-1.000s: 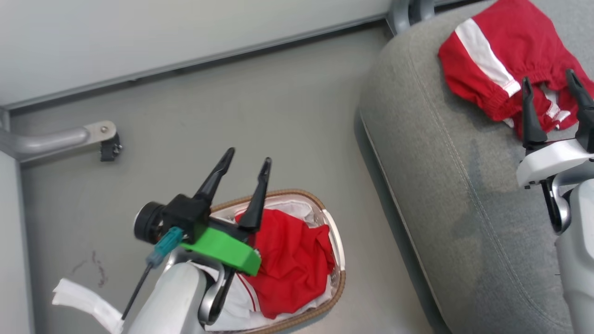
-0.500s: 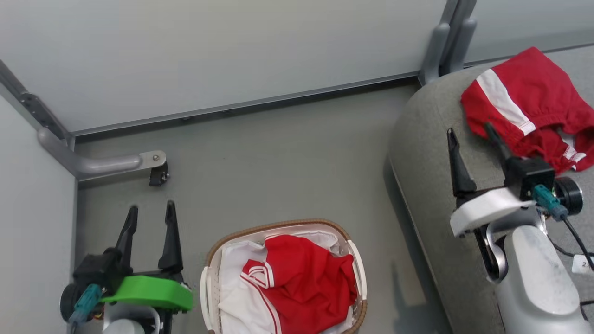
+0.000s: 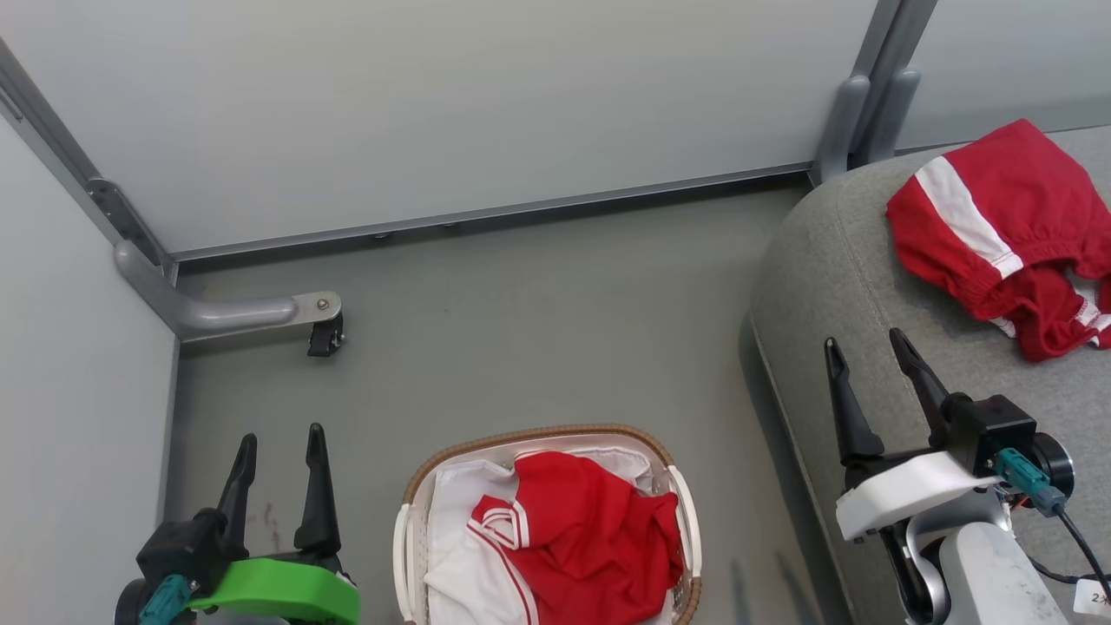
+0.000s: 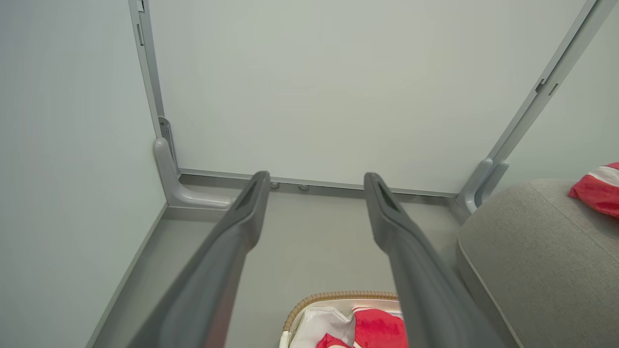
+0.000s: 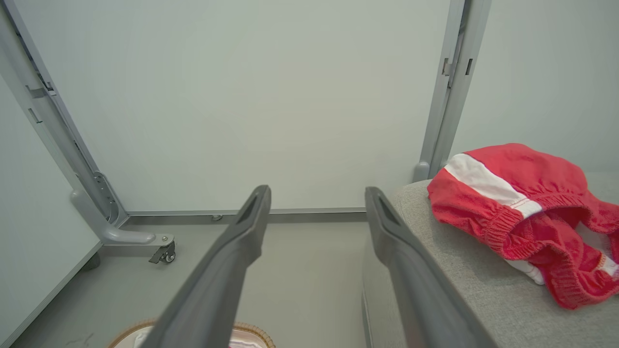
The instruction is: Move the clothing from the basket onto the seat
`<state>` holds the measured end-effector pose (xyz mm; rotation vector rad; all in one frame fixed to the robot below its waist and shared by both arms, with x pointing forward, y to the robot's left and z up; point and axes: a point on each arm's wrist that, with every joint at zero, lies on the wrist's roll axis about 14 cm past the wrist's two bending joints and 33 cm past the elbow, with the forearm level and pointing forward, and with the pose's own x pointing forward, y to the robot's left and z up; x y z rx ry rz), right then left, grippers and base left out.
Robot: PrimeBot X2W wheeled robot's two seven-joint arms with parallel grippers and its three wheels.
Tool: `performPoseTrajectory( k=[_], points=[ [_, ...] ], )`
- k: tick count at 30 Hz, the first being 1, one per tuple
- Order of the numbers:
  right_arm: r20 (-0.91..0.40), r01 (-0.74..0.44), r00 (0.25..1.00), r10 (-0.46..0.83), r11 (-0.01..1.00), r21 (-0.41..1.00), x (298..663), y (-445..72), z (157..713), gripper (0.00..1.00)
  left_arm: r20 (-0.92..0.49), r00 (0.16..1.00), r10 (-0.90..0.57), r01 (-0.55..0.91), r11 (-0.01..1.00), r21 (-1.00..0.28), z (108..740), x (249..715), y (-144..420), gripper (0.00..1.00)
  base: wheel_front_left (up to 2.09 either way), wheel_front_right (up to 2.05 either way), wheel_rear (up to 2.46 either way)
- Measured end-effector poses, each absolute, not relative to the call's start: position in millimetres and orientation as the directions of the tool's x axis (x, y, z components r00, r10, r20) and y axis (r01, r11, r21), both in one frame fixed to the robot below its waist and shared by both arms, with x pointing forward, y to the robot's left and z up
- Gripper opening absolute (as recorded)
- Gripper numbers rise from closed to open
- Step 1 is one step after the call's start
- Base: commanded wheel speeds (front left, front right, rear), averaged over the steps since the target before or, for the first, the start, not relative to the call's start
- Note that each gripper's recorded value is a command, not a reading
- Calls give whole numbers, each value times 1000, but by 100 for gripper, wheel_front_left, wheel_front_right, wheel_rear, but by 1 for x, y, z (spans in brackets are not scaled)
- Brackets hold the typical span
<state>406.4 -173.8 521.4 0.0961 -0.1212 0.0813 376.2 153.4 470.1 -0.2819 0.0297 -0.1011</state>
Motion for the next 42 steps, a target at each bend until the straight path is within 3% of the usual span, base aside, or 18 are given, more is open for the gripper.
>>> performPoseTrajectory(
  k=[32,42],
  points=[
    [72,-101,993,93,989,108,401,-167,504,100,-41,989,-142,125,950,-286,462,372,141,100,0,0,0],
    [67,-94,994,87,990,102,409,-170,501,100,-65,967,-248,222,936,-272,453,384,106,100,0,0,0]
  ],
)
